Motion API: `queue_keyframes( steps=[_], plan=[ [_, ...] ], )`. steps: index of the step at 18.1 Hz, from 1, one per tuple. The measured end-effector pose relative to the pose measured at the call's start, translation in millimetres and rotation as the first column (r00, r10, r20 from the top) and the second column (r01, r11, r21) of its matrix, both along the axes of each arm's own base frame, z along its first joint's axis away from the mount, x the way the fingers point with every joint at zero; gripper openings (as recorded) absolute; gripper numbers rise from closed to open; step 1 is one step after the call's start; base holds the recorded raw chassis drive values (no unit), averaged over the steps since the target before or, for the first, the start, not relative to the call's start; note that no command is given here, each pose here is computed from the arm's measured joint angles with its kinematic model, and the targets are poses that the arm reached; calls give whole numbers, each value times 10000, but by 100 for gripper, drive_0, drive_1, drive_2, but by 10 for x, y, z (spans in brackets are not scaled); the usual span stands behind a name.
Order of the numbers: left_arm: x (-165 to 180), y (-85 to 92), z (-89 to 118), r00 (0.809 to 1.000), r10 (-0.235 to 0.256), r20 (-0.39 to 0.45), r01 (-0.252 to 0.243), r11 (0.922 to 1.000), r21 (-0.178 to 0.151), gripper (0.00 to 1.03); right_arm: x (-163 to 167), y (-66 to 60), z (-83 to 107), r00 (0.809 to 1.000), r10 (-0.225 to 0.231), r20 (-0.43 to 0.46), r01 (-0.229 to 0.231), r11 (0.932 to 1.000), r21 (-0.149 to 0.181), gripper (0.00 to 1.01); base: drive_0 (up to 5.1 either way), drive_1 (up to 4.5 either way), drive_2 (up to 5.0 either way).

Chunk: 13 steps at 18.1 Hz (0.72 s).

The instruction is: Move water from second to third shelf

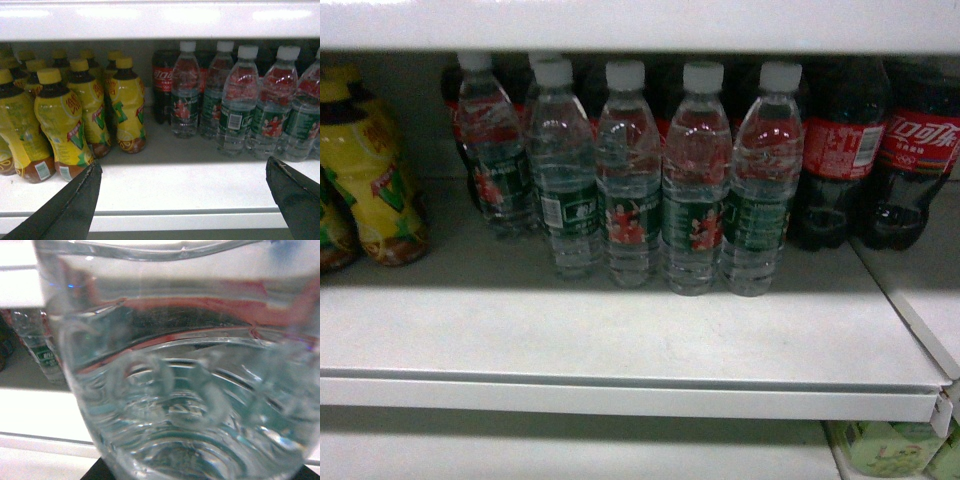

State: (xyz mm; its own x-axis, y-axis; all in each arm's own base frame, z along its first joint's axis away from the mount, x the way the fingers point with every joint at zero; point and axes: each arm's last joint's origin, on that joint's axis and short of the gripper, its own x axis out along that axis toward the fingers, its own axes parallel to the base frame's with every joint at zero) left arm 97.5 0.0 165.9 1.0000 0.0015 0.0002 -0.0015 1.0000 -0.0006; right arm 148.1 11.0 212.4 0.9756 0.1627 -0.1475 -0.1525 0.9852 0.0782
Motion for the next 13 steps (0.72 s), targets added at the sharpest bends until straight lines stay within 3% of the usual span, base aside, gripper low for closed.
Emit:
queue_keyframes(
  steps=[13],
  plan=[
    [0, -1, 0, 10000, -27, -4, 27, 10000, 8, 98, 0, -1, 5, 10000, -18, 25, 18, 10000, -36, 41, 0, 0, 0]
  ],
)
